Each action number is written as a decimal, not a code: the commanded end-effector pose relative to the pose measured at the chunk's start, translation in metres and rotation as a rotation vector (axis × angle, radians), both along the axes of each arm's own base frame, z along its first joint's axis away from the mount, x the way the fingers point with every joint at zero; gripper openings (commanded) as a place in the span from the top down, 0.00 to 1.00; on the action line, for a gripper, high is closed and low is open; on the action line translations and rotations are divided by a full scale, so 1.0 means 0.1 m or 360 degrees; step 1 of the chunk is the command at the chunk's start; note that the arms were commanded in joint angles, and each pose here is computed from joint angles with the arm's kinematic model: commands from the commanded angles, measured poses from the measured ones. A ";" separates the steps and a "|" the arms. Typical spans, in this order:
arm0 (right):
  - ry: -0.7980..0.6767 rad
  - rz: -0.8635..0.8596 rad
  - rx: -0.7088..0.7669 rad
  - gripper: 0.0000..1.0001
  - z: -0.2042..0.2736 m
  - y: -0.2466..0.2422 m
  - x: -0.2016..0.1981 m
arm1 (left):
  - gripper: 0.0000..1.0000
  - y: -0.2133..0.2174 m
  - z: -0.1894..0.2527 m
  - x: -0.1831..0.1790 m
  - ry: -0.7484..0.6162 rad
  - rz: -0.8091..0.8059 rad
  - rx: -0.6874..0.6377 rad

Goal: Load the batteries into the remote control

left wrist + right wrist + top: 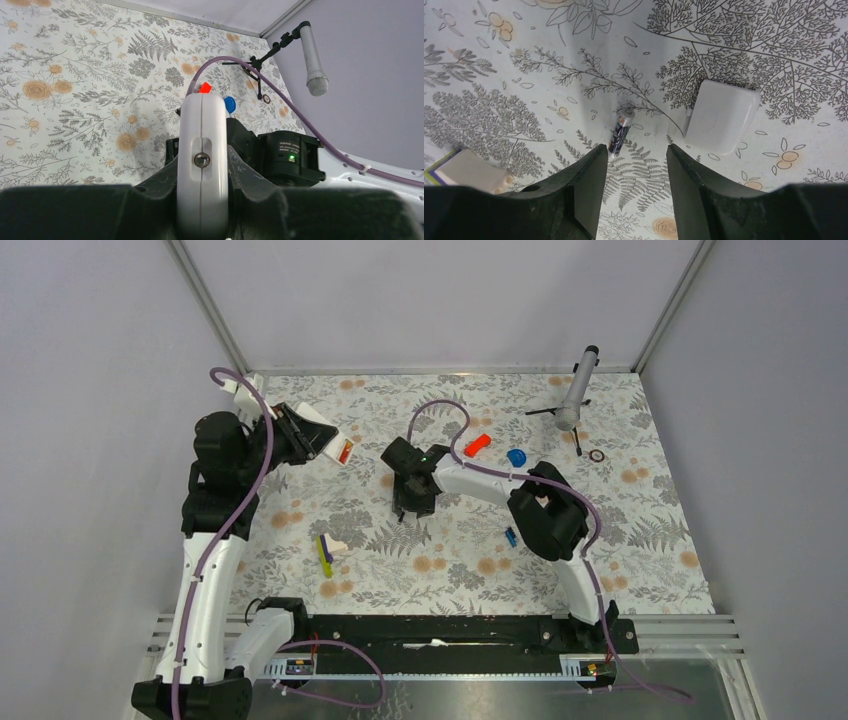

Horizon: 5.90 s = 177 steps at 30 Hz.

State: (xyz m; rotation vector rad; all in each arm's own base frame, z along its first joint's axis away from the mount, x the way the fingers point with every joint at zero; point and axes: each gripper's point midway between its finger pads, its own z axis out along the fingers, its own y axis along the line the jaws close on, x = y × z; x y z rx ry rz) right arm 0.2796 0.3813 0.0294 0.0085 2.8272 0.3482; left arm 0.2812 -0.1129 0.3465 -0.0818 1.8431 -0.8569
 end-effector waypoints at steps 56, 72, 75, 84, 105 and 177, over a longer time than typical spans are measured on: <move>-0.0596 -0.0354 0.0086 0.93 1.71 -0.96 0.34 | 1.00 -0.49 -0.27 0.18 0.0030 -0.0107 -0.0559; -0.0707 -0.0307 0.0656 0.92 2.86 -0.61 0.19 | 1.00 -1.18 -0.30 0.38 0.0147 -0.0203 -0.0957; -0.0727 -0.0311 0.0683 0.92 2.95 -0.57 0.23 | 1.00 -1.21 -0.31 0.38 0.0165 -0.0197 -0.0987; -0.0691 -0.0312 0.0603 0.91 2.81 -0.49 0.31 | 1.00 -1.20 -0.29 0.40 0.0201 -0.0167 -0.1114; -0.0635 -0.0298 0.0555 0.78 2.71 -0.37 0.29 | 1.00 -1.16 -0.28 0.46 0.0199 -0.0106 -0.1189; -0.0303 -0.0413 0.1765 0.45 3.22 -0.40 -0.03 | 1.00 -0.98 0.79 -0.08 -0.0108 -0.0563 -0.1628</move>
